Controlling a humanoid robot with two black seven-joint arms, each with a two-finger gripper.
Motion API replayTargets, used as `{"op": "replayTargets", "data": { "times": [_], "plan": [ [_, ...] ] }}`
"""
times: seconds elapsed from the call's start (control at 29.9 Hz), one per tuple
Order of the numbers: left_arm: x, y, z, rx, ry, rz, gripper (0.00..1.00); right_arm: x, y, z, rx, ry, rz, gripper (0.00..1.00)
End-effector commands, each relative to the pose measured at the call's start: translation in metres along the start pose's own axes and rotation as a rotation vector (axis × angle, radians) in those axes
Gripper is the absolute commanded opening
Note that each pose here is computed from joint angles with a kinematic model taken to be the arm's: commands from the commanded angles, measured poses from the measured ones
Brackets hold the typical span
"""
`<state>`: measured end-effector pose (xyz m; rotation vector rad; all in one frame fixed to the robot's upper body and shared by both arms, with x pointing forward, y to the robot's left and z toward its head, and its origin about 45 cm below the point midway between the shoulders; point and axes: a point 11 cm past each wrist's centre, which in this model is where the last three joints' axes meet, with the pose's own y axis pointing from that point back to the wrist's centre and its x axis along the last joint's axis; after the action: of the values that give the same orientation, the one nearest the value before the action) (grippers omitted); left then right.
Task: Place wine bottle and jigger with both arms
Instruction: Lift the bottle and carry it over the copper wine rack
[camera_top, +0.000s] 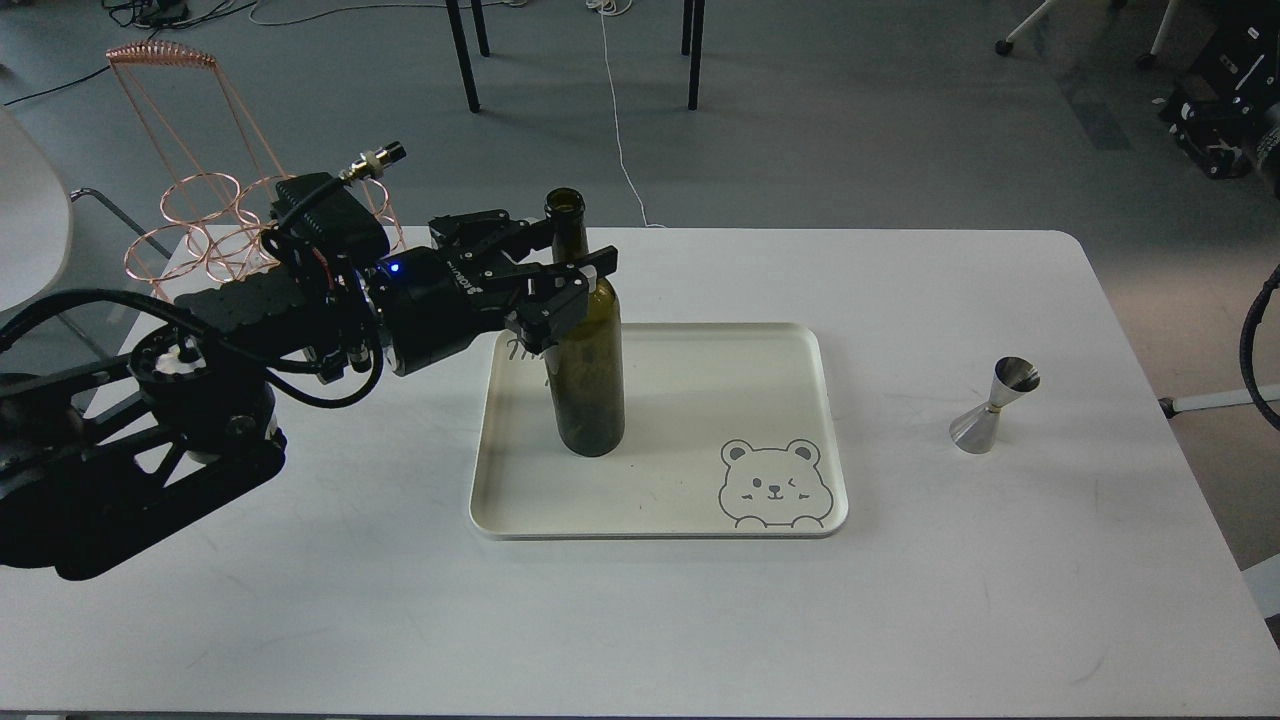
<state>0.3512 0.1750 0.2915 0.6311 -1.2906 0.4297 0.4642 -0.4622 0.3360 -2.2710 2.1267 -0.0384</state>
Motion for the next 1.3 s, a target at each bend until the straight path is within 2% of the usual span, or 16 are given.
{"op": "replayTargets", "data": {
  "times": [0.0, 0.07, 0.23, 0.53, 0.67, 0.97, 1.1, 1.27],
  "plan": [
    [0.0, 0.001, -0.001, 0.002, -0.004, -0.002, 0.29, 0.0, 0.0, 0.0, 0.0, 0.001, 0.0, 0.99],
    [0.0, 0.002, -0.002, 0.006, -0.006, -0.003, 0.22, 0.0, 0.0, 0.0, 0.0, 0.001, 0.0, 0.99],
    [0.003, 0.003, -0.002, 0.007, -0.01, 0.002, 0.16, 0.0, 0.0, 0.0, 0.0, -0.001, -0.001, 0.99],
    [0.046, 0.026, -0.021, 0.049, -0.104, 0.048, 0.16, 0.0, 0.0, -0.002, 0.003, 0.0, -0.003, 0.99],
    [0.066, 0.047, -0.04, 0.105, -0.08, 0.076, 0.16, 0.0, -0.001, -0.002, 0.004, 0.002, -0.003, 0.99],
    [0.084, 0.1, -0.086, 0.245, -0.109, 0.051, 0.16, 0.002, 0.0, -0.002, 0.004, 0.002, 0.001, 0.99],
    [0.108, 0.112, -0.105, 0.311, -0.134, 0.085, 0.16, 0.0, 0.0, -0.001, 0.003, 0.0, -0.001, 0.99],
    [0.119, 0.121, -0.122, 0.366, -0.146, 0.102, 0.17, 0.0, 0.0, -0.001, 0.002, 0.0, -0.002, 0.99]
  ]
}}
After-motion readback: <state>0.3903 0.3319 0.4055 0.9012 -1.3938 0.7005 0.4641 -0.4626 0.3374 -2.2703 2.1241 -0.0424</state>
